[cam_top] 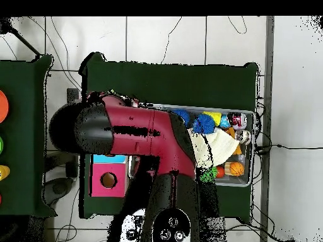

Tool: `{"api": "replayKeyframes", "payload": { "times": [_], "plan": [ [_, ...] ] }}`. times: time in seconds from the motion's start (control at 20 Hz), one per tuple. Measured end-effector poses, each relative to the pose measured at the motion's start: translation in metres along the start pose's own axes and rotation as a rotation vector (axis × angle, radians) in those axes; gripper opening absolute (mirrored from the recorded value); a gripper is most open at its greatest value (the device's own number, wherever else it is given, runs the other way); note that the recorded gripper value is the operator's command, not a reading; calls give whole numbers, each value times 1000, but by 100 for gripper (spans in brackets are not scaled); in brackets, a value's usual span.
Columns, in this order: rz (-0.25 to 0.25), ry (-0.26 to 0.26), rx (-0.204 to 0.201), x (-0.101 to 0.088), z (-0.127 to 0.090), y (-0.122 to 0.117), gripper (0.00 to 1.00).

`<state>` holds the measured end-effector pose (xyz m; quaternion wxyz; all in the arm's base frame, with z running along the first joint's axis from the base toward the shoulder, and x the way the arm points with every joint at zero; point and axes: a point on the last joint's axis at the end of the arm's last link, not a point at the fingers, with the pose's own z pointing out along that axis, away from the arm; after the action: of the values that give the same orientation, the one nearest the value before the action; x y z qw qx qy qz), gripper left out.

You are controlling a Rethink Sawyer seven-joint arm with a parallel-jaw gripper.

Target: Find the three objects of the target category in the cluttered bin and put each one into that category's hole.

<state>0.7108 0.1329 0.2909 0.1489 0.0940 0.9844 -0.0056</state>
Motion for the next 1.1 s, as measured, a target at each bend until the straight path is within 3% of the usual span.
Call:
{"api": "replayKeyframes", "payload": {
  "times": [0.55,1.1],
  "plan": [
    [-68,10,-9,5,17,20,0],
    [-109,-3,-34,-6,31,42,0]
  ]
}}
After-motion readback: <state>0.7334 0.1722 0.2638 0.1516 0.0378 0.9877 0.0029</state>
